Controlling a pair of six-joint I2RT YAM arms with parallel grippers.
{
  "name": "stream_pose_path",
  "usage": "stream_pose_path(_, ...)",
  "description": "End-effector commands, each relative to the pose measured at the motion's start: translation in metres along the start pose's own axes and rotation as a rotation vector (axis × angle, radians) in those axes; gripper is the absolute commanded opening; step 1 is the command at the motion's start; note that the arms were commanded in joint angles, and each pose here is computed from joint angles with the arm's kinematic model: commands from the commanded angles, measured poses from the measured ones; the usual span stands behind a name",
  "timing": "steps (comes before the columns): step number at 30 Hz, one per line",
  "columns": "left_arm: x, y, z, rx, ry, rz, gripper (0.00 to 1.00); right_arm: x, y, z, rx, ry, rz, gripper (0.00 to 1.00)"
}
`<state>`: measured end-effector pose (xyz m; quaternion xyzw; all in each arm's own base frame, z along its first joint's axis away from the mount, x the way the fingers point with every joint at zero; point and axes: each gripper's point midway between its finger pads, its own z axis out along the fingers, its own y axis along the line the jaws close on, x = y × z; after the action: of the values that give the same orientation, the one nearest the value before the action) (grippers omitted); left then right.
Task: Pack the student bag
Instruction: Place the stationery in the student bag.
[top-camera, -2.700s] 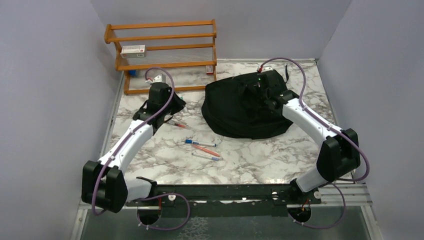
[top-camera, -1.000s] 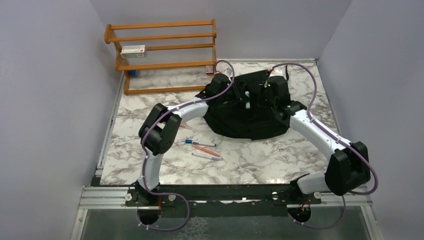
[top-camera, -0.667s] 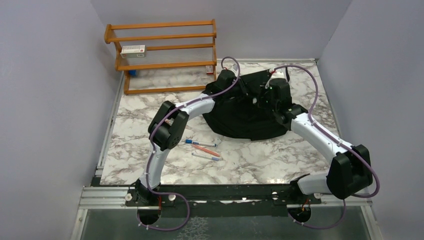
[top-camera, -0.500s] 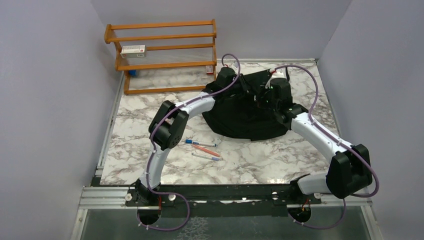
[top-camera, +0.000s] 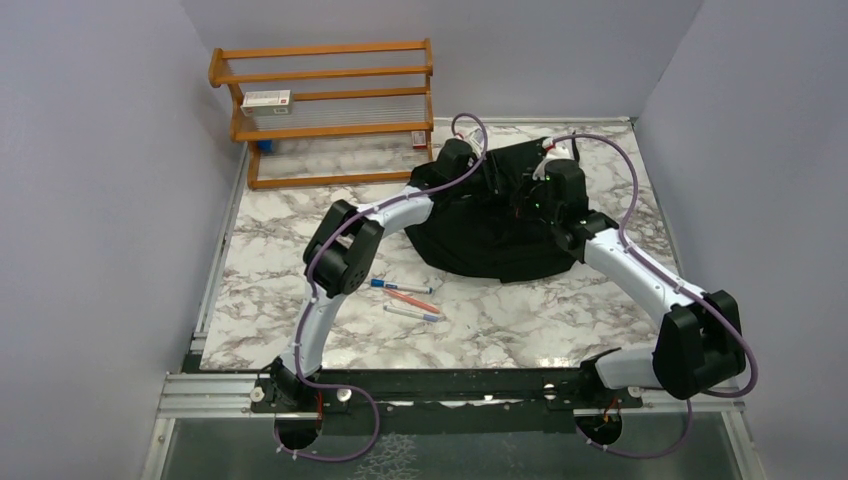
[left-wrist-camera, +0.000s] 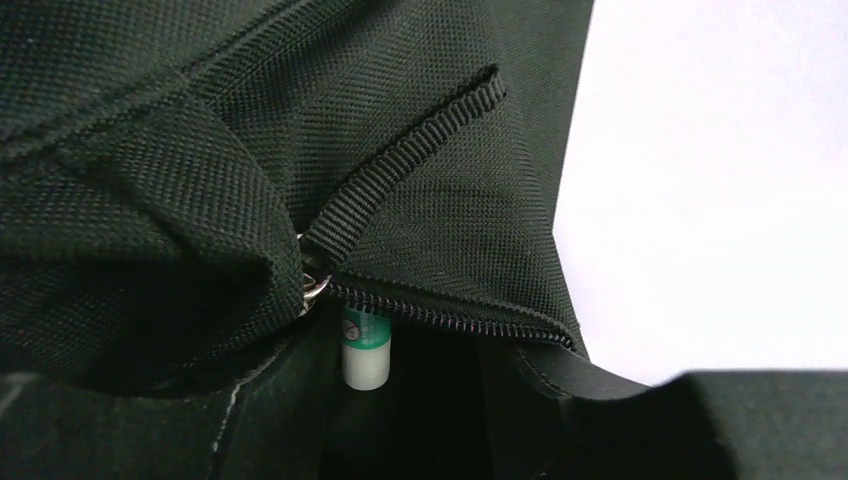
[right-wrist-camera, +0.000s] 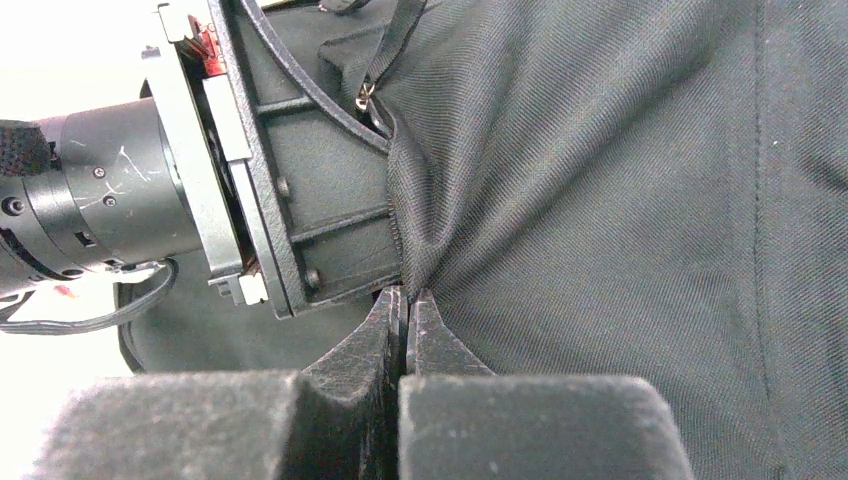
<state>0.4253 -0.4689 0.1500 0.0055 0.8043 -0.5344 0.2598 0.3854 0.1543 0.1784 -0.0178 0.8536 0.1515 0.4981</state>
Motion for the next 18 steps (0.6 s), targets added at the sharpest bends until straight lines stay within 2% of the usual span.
stream_pose_path(1, 0.0, -0.042, -0.022, 0.069, 0.016, 0.11, 0.55, -0.004, 0.024, -0.008, -0.105, -0.031, 0.047, 0.01)
stream_pose_path(7, -0.007, -0.025, -0.064, -0.001, 0.006, 0.118, 0.56, -0.012, 0.014, -0.012, -0.052, -0.064, 0.063, 0.0)
stream_pose_path(14, -0.019, -0.021, -0.124, -0.077, -0.013, 0.177, 0.56, -0.005, 0.011, -0.011, -0.021, 0.011, 0.068, 0.01)
stream_pose_path(18, -0.03, 0.001, -0.167, -0.177, -0.05, 0.172, 0.56, -0.002, 0.012, -0.009, -0.014, 0.067, 0.054, 0.01)
